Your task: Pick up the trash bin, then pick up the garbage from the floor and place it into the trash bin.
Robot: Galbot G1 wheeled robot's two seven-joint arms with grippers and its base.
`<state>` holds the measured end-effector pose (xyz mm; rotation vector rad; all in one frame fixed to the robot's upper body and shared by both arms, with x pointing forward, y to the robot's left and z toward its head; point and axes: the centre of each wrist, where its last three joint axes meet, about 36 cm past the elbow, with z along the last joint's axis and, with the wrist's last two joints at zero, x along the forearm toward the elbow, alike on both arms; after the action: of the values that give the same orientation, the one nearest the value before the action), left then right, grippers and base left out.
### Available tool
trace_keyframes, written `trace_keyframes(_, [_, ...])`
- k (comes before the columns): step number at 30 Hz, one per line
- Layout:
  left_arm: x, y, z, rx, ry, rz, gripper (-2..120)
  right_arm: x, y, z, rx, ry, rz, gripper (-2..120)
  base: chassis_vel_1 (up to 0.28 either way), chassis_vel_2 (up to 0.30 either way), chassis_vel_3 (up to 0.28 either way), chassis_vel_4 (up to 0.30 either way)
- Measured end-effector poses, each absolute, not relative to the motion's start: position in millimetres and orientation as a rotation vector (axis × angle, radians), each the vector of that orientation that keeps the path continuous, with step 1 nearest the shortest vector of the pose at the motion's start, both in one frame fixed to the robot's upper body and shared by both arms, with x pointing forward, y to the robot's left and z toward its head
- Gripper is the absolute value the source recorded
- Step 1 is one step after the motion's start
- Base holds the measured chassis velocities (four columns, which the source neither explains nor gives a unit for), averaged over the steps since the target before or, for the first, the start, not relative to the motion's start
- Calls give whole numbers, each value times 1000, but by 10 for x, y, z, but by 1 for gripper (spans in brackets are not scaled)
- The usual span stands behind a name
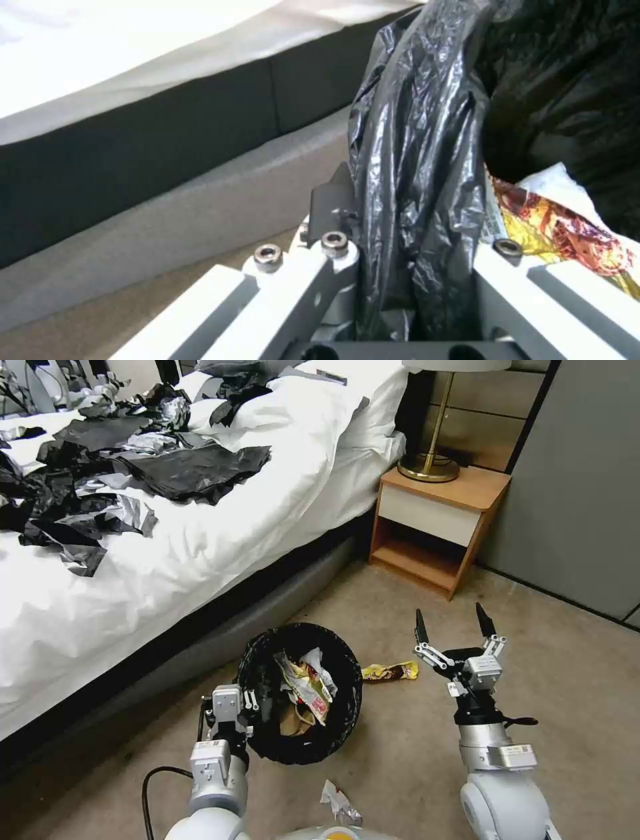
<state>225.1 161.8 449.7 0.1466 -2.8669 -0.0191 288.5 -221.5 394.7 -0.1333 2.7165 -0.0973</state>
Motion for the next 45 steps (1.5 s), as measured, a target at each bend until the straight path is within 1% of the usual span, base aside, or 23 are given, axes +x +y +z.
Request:
trace_keyframes(32, [2257,1608,4501,142,-2872,-24,1,2940,-2271,3982,-143,2729,-118,100,0,0,0,0])
trace_keyframes(38, [2263,1609,4497,141,-2872,-25,1,2943,-2270,3976,-147,2730,-117,100,-86,83,95,-77])
trace_keyframes(45, [2262,1607,4495,141,-2871,-26,1,2941,-2275,3963,-157,2720,-120,100,-207,190,210,-202])
